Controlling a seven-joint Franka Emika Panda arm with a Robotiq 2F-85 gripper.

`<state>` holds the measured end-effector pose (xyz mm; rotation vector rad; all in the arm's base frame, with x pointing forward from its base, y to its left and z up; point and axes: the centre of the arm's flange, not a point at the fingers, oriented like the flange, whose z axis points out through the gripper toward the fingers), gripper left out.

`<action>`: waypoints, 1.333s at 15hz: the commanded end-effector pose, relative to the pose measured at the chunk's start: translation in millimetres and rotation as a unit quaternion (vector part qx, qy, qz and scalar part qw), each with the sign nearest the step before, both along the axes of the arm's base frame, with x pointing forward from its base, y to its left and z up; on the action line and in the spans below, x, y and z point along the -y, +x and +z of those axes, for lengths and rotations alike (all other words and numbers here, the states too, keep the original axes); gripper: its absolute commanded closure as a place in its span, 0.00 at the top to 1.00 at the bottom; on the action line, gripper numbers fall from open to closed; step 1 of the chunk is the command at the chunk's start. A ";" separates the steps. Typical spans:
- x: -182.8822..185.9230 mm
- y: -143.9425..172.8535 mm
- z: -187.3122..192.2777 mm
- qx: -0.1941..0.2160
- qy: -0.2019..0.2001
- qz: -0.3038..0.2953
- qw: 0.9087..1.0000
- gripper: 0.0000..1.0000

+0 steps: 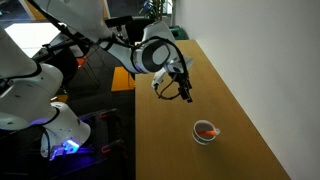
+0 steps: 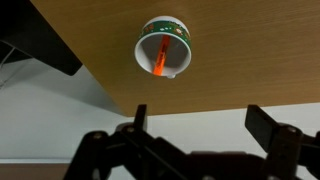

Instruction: Put the orange sharpie on the table

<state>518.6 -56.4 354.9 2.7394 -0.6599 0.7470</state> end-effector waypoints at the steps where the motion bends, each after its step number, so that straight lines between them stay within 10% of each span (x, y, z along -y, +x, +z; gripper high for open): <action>1: 19.8 26.4 -29.2 0.034 0.008 0.038 0.999 1.00; 20: 69.3 48.2 -77.0 0.023 0.011 0.000 1.000 1.00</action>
